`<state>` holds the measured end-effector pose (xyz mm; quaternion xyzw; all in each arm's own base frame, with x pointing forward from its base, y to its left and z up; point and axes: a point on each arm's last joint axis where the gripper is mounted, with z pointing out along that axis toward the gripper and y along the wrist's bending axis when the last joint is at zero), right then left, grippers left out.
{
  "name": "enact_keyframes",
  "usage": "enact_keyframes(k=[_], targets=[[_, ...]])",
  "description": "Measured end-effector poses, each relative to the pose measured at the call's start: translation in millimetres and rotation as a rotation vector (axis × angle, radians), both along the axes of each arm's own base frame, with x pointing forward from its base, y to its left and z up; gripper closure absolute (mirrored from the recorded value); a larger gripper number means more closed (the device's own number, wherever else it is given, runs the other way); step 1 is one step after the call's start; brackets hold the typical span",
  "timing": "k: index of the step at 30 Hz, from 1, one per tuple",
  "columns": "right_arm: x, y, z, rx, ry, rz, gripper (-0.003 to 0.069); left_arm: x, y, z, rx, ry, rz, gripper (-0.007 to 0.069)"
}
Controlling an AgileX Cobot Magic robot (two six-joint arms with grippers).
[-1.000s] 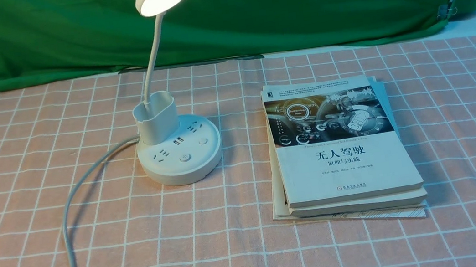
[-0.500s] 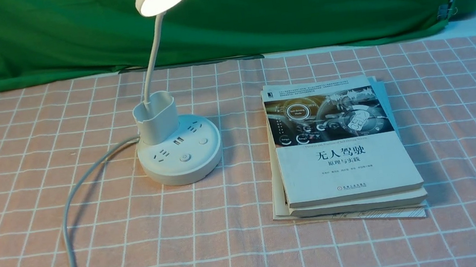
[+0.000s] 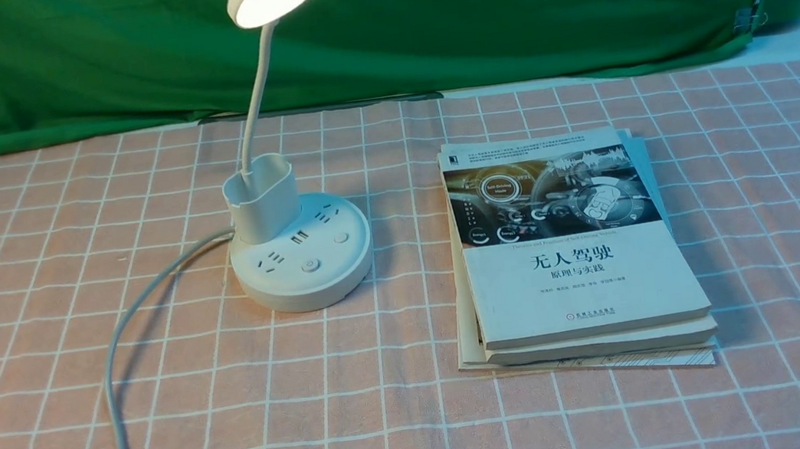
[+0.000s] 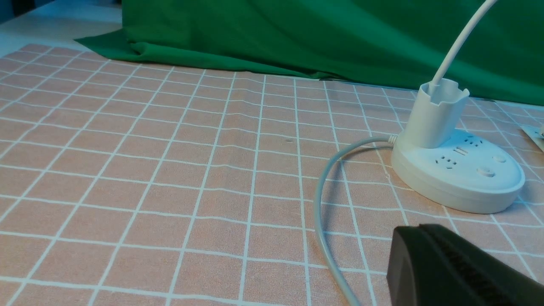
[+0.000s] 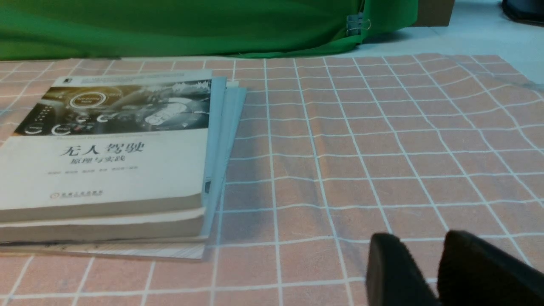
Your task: Turn on the table lamp on the pink coffee tablecloth with your hand.
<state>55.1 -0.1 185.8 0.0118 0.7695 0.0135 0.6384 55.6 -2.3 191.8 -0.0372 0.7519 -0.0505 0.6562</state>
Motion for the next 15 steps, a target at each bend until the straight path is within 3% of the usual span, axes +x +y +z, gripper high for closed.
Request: enact_keyframes(k=[15], targets=[[0.0, 0.0, 0.0, 0.000, 0.000, 0.000, 0.0419, 0.0, 0.0, 0.0, 0.021, -0.001, -0.003, 0.0624]])
